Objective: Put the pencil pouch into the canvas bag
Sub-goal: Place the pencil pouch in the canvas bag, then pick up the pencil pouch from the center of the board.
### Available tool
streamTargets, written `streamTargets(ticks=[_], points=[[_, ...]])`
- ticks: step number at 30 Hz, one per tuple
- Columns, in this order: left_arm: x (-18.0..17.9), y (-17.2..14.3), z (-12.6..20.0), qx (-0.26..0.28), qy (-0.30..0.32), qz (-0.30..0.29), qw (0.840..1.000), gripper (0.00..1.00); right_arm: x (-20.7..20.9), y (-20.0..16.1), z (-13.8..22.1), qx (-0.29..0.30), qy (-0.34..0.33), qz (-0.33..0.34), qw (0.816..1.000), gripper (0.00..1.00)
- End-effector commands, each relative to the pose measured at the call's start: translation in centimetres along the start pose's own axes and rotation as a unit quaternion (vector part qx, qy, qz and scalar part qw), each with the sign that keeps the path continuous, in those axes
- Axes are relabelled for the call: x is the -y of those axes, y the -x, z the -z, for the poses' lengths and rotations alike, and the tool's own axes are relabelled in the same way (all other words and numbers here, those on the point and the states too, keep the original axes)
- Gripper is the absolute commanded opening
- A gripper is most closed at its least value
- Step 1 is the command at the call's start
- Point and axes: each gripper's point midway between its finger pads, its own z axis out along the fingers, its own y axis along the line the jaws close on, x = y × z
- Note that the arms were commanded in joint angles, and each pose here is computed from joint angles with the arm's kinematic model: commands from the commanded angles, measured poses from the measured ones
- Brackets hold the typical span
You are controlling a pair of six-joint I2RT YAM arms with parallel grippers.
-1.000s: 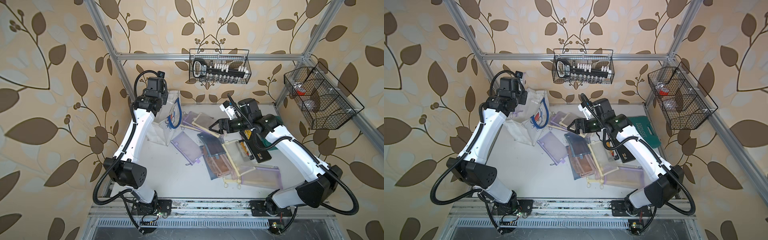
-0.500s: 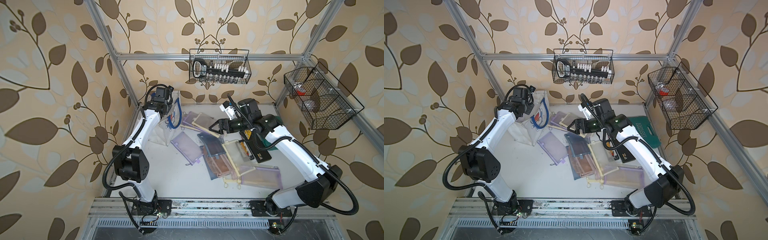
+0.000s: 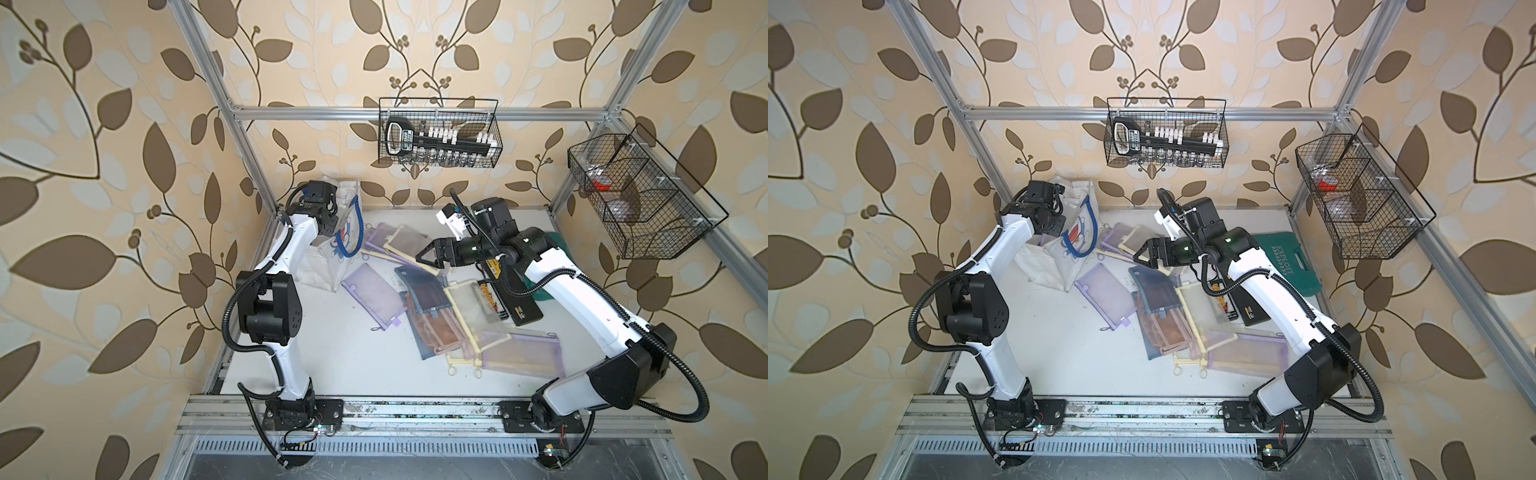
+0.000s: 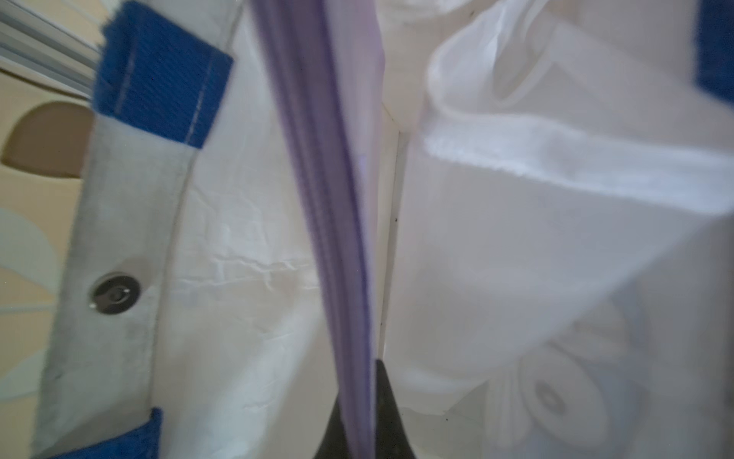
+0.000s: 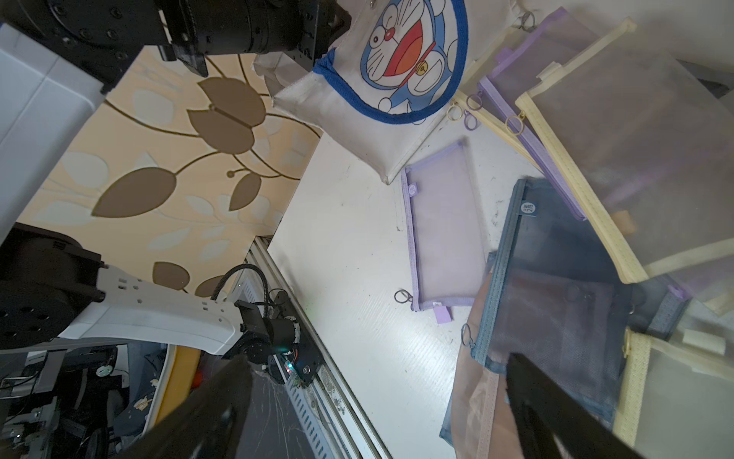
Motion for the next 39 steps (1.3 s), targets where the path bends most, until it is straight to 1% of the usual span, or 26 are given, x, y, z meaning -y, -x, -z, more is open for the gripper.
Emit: streamTargets(ticks=[1, 3, 6, 8, 10, 13, 16, 17, 18, 21, 24, 27, 29, 33, 36, 39], points=[[-0.6, 1.8, 2.3, 0.024, -0.017, 0.042, 0.999, 0.19, -0.2, 0.6, 0.3, 0.008, -0.002, 0.013, 1.000, 0.98], [-0.8, 2.2, 3.5, 0.032, -0.023, 0.054, 0.998, 0.38, 0.1, 0.5, 0.2, 0.006, -0.004, 0.010, 1.000, 0.98], [-1.3, 2.5, 5.9, 0.037, -0.023, 0.074, 0.996, 0.57, 0.4, 0.3, -0.2, 0.004, -0.005, 0.009, 1.000, 0.98], [-1.5, 2.4, 7.9, 0.043, -0.027, 0.090, 0.995, 0.65, 0.6, 0.3, -0.4, 0.004, -0.006, 0.006, 1.000, 0.98], [-1.4, 2.2, 10.2, 0.052, -0.031, 0.109, 0.992, 0.68, 0.9, 0.3, -0.7, 0.004, -0.008, 0.004, 1.000, 0.98], [0.2, 1.3, 13.5, 0.062, -0.048, 0.129, 0.989, 0.74, 1.3, 0.3, -1.4, 0.001, -0.010, 0.000, 1.000, 0.98], [3.4, -0.4, 16.6, 0.067, -0.071, 0.132, 0.986, 0.76, 2.0, 0.1, -2.7, -0.006, -0.010, -0.005, 1.000, 0.97], [4.9, -1.2, 17.6, 0.066, -0.092, 0.138, 0.984, 0.77, 2.2, -0.2, -3.3, -0.011, -0.010, -0.008, 1.000, 0.97], [6.1, -2.0, 19.1, 0.072, -0.114, 0.152, 0.979, 0.77, 2.4, -0.3, -3.9, -0.016, -0.008, -0.010, 1.000, 0.97], [9.9, -4.7, 21.2, 0.064, -0.167, 0.173, 0.969, 0.79, 2.7, -1.0, -6.0, -0.032, -0.005, -0.012, 0.999, 0.97], [13.4, -7.6, 22.8, 0.042, -0.218, 0.191, 0.956, 0.79, 2.7, -1.9, -8.7, -0.057, 0.000, -0.009, 0.998, 0.96], [16.0, -10.4, 23.3, 0.016, -0.249, 0.198, 0.948, 0.80, 2.8, -2.7, -11.4, -0.082, 0.004, -0.008, 0.997, 0.96], [17.6, -12.4, 23.0, -0.013, -0.261, 0.197, 0.945, 0.81, 3.0, -2.9, -13.2, -0.093, 0.010, -0.011, 0.996, 0.96], [20.4, -15.8, 22.3, -0.066, -0.292, 0.201, 0.933, 0.82, 3.7, -3.2, -16.1, -0.107, 0.015, -0.020, 0.994, 0.95], [21.8, -17.7, 21.8, -0.094, -0.311, 0.218, 0.920, 0.82, 5.0, -4.1, -18.2, -0.124, 0.014, -0.033, 0.992, 0.95], [23.2, -19.5, 20.4, -0.120, -0.324, 0.243, 0.906, 0.82, 6.3, -4.9, -19.8, -0.137, 0.008, -0.043, 0.990, 0.94]])
